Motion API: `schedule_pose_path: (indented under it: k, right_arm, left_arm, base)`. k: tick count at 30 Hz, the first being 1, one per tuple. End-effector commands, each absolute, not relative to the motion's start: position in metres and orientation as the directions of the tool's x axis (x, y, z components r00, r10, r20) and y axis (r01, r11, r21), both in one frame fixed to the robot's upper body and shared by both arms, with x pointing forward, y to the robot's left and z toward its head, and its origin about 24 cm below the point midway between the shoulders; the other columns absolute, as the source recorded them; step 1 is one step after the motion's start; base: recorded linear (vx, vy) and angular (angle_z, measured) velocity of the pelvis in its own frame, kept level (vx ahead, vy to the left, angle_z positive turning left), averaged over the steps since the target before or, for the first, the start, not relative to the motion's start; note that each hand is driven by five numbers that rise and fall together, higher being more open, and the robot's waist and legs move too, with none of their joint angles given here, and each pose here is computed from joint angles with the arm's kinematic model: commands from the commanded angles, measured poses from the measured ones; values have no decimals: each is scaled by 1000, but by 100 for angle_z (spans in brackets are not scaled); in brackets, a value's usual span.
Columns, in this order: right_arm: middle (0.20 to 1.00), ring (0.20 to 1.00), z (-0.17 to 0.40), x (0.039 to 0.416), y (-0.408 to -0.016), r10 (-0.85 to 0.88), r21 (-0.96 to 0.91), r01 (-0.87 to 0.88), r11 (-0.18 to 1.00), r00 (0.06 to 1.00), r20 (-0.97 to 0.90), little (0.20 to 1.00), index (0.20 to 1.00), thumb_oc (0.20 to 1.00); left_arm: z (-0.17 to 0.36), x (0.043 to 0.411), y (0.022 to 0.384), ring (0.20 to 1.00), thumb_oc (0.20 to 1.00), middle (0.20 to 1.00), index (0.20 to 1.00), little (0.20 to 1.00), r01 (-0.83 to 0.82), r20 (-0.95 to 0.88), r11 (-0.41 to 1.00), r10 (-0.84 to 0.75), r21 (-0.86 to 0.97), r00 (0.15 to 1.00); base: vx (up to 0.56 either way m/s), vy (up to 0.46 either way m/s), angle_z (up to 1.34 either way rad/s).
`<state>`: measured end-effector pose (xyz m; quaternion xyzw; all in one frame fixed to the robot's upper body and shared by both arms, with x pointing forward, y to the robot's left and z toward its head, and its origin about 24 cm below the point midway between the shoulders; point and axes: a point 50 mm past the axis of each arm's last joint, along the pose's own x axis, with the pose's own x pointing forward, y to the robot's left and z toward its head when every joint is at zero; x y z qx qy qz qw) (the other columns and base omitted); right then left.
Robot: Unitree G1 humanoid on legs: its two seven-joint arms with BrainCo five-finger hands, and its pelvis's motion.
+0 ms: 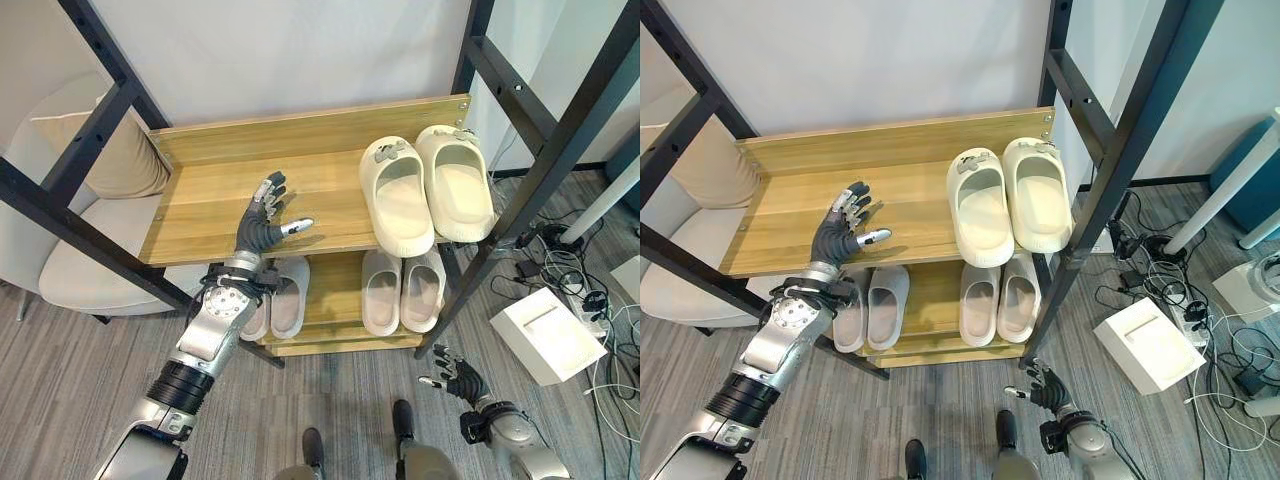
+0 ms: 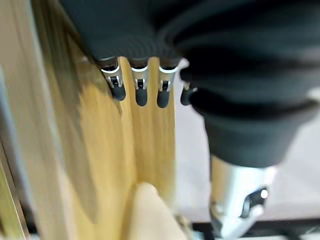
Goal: Arrange the slippers neatly on the shoe rack.
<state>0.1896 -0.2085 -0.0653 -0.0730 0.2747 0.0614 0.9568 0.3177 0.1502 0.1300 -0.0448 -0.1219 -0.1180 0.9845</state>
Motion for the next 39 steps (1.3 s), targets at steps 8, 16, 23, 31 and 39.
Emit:
schedule_pose_path:
  k: [8, 16, 23, 31, 39]
  right_arm:
    - [1000, 1000, -55, 189, -190, 208, -59, -273, 960, 839, -502, 1000, 1000, 1000]
    - [1000, 1000, -56, 194, -188, 174, -57, -230, 972, 858, -484, 1000, 1000, 1000]
    - [1000, 1000, -50, 208, -186, 158, -69, -208, 976, 887, -434, 1000, 1000, 1000]
    - [1000, 1000, -48, 210, -182, 205, -32, -240, 970, 884, -420, 1000, 1000, 1000]
    - [1000, 1000, -50, 198, -188, 273, -46, -326, 944, 856, -439, 1000, 1000, 1000]
  left_arm:
    - [155, 345, 67, 1000, 1000, 1000, 1000, 1000, 485, 240, 799, -423, -357, 874]
    - [171, 353, 94, 1000, 1000, 1000, 1000, 1000, 198, 362, 975, -150, -100, 920]
    - [178, 334, 159, 1000, 1000, 1000, 1000, 1000, -156, 505, 987, 120, 29, 855]
    - [211, 273, 149, 1000, 1000, 1000, 1000, 1000, 413, 706, 905, -226, -103, 671]
    - [151, 243, 118, 1000, 1000, 1000, 1000, 1000, 854, 232, 511, -846, 97, 480]
  base:
    - [17, 7, -2]
    - [-5, -13, -2]
    - [7, 2, 2]
    - [15, 13, 5]
    - [14, 18, 6]
